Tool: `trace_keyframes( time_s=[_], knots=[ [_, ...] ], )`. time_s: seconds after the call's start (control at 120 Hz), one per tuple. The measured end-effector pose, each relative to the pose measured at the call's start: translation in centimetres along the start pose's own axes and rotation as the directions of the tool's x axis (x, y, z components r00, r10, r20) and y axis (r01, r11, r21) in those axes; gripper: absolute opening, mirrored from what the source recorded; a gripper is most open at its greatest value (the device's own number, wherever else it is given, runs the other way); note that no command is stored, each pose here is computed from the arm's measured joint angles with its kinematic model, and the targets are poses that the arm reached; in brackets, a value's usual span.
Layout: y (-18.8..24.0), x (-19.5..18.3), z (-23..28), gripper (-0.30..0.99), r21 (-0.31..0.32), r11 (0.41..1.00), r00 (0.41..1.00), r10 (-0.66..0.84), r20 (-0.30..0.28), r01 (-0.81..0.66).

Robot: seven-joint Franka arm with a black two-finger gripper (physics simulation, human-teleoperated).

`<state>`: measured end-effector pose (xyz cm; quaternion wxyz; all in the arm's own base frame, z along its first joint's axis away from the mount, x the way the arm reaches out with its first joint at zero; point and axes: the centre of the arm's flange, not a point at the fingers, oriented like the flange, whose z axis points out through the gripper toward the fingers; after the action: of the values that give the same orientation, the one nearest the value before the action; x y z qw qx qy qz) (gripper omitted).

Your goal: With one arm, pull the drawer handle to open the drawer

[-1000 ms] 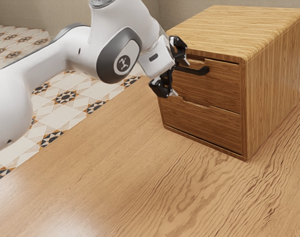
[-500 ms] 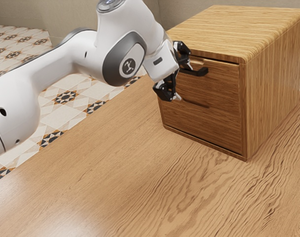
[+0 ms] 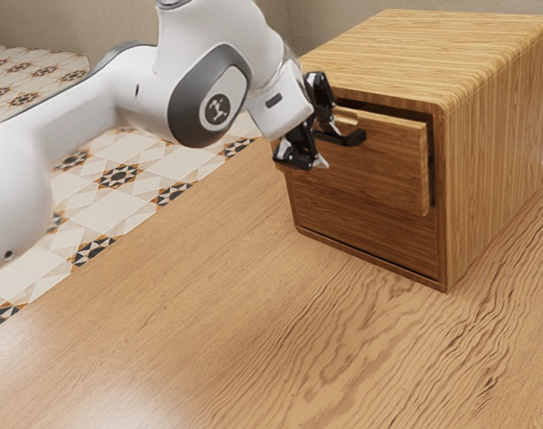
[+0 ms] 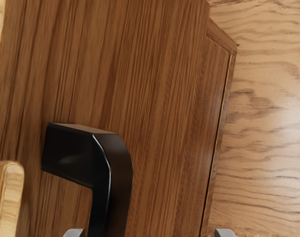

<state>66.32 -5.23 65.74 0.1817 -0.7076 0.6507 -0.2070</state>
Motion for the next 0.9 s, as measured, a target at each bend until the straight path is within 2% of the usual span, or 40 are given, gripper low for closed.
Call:
trace_keyframes(
  time_s=[0.3, 0.9],
  knots=[
    [1.5, -1.7, -0.6, 0.27, -0.042, 0.999, 0.999, -0.027, 0.027, 0.028],
    [4.7, -1.9, -3.5, 0.25, -0.054, 0.998, 0.999, -0.038, 0.025, 0.039]
  ],
)
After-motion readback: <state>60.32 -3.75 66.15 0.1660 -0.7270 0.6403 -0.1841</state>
